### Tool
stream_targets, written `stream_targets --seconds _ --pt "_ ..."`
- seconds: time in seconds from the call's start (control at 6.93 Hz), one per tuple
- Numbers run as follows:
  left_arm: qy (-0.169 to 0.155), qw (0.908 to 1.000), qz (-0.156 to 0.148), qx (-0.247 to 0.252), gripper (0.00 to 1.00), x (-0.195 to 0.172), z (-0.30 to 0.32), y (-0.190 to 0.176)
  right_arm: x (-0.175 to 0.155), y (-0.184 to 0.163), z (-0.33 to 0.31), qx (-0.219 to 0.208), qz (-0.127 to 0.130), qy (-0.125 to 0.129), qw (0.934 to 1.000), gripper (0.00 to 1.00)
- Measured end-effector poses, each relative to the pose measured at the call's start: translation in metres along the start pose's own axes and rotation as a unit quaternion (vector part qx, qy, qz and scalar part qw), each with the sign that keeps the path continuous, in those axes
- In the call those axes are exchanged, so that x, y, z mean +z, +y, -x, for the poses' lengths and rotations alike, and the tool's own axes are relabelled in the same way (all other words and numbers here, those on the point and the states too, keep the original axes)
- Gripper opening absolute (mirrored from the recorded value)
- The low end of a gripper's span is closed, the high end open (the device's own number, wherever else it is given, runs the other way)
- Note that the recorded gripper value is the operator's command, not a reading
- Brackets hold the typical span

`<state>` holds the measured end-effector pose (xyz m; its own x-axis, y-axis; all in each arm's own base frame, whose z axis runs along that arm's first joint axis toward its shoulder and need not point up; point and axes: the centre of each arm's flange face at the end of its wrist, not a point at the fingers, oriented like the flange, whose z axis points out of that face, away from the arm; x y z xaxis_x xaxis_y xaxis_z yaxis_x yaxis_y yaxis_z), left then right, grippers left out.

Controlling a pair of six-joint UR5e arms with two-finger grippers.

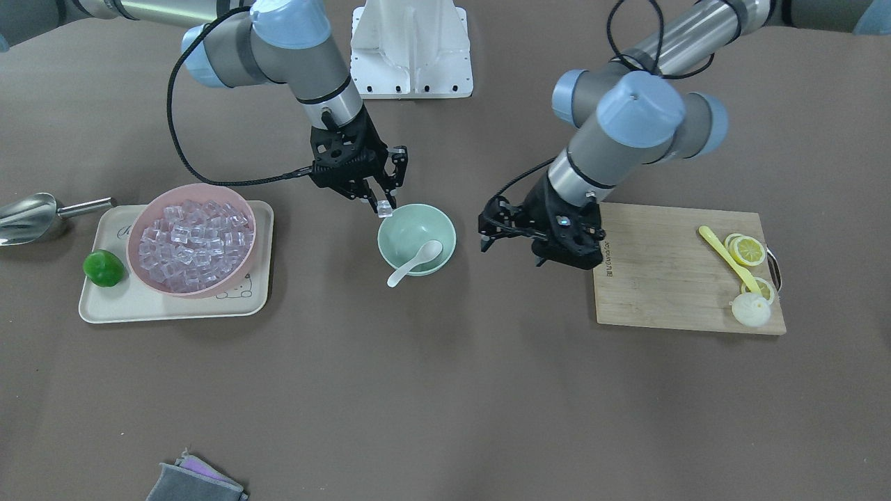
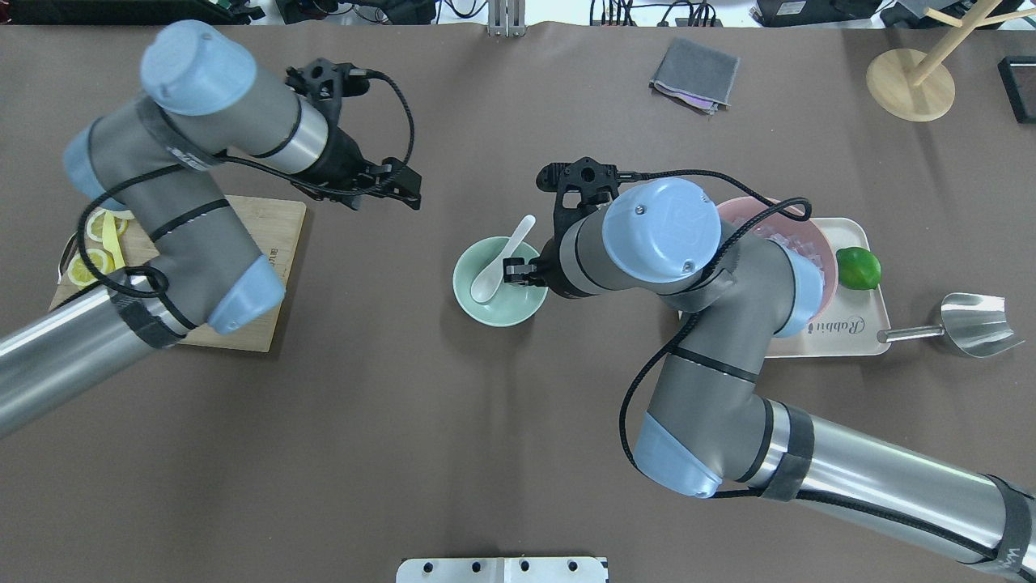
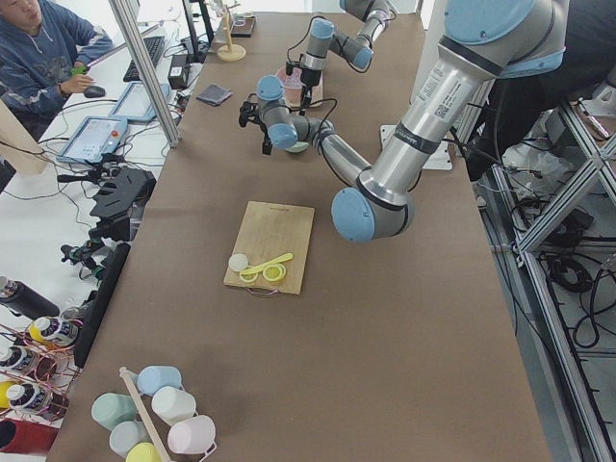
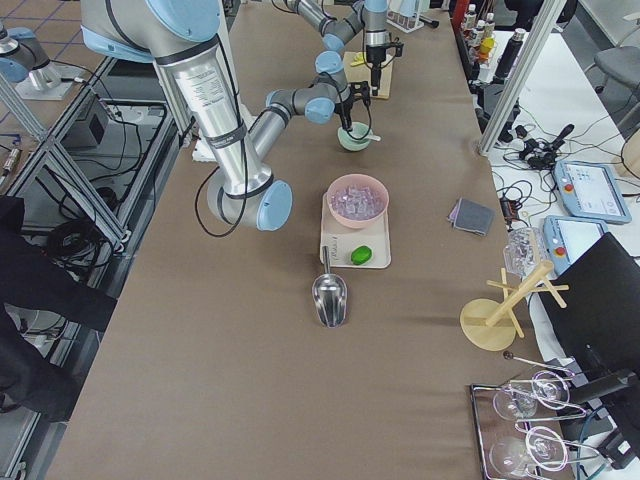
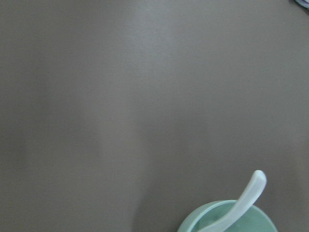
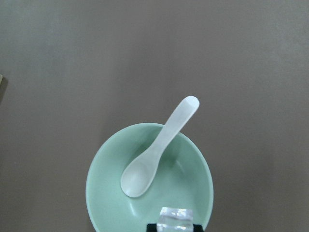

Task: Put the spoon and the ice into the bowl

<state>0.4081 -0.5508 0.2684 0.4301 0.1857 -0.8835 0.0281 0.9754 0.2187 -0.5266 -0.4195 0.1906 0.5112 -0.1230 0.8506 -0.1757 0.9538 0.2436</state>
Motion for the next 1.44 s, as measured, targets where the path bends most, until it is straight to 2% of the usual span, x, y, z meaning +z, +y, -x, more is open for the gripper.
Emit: stream_targets --seconds 0.14,0.43,0.72,1.01,1.44 --pt "-0.003 1.0000 0.007 0.006 0.98 -0.011 0.028 0.003 0.016 0.003 0.005 0.006 -0.011 -0.009 0.9999 0.99" --pt "-0.011 0.9999 0.011 0.005 0.98 -0.014 0.046 0.005 0.032 0.002 0.009 0.040 -0.032 -0.023 0.9984 1.00" --pt "-0.012 0.9999 0.010 0.002 0.98 -0.016 0.049 0.004 0.022 -0.009 0.002 0.050 -0.036 -0.031 0.9976 1.00" --pt "-0.022 0.9997 0.006 -0.006 0.98 -0.026 0.073 0.000 -0.017 -0.041 -0.060 0.050 -0.014 -0.035 0.9980 1.00" --pt "-0.048 0.9983 0.001 0.033 0.98 -0.072 0.172 -0.004 -0.107 -0.110 -0.232 0.015 0.030 -0.027 0.9991 1.00"
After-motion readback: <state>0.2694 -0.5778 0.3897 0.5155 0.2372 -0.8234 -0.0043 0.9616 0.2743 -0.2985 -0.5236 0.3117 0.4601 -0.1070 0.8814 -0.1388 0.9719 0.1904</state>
